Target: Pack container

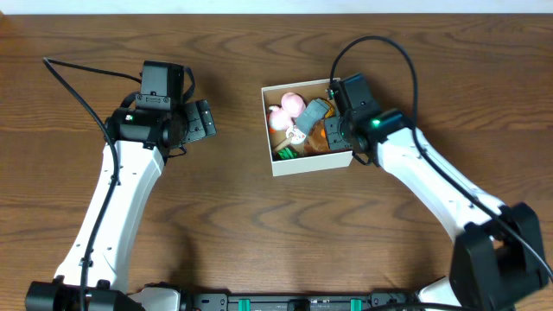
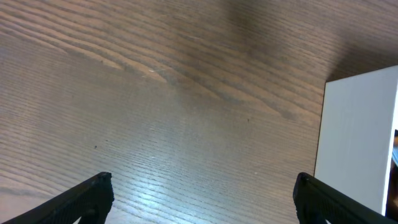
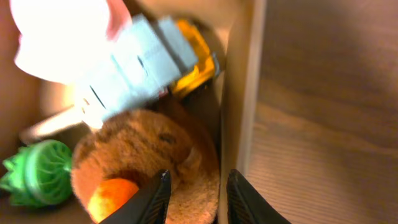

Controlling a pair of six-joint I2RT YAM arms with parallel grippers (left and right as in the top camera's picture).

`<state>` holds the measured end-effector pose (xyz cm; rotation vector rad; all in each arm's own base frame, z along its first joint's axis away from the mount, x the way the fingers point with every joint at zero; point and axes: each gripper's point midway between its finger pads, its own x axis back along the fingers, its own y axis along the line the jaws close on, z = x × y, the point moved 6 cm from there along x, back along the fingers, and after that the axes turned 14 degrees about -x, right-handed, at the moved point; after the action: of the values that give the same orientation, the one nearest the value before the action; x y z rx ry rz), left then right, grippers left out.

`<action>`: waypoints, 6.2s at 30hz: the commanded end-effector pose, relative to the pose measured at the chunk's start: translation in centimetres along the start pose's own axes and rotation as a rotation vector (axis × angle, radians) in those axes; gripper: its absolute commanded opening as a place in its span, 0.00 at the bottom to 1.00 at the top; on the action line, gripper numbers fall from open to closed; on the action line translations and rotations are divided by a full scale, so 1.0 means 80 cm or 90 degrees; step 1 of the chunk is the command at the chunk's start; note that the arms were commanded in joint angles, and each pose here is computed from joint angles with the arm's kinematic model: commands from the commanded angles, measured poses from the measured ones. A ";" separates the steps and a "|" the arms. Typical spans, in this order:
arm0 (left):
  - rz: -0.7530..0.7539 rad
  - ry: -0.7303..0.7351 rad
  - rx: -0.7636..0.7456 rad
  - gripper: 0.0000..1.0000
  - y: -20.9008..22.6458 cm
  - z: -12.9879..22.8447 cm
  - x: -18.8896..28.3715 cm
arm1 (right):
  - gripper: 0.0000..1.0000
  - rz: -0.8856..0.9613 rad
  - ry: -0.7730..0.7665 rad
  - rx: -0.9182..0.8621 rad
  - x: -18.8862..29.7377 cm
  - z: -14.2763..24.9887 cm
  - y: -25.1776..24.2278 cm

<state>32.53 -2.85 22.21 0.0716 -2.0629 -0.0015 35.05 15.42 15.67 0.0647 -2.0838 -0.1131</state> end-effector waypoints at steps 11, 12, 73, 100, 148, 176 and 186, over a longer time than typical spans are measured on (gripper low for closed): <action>0.009 -0.078 -0.121 0.98 -0.012 -0.028 0.002 | 0.86 0.036 -0.201 -0.220 0.085 -0.079 -0.096; 0.003 -0.095 -0.117 0.98 -0.010 -0.034 0.003 | 0.95 0.044 -0.206 -0.235 0.086 -0.082 -0.111; 0.020 -0.343 0.016 0.98 0.034 0.154 0.075 | 0.99 0.106 -0.263 -0.209 0.161 0.160 -0.157; 0.020 -0.343 0.016 0.98 0.034 0.154 0.075 | 0.99 -0.027 -0.702 -0.286 0.155 0.154 -0.209; -0.016 -0.268 -0.005 0.98 0.047 0.195 0.058 | 0.99 -0.003 -0.638 -0.129 0.127 0.164 -0.203; -0.094 -0.583 -0.111 0.98 0.055 0.199 -0.002 | 0.99 -0.003 -0.638 -0.129 0.127 0.164 -0.203; -0.092 -0.581 -0.113 0.98 0.055 0.199 -0.003 | 0.99 -0.003 -0.638 -0.129 0.127 0.164 -0.203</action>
<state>18.48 0.89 16.11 0.1191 -3.0112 -0.3469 18.62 -0.87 16.36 -0.1339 -3.0513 -0.4443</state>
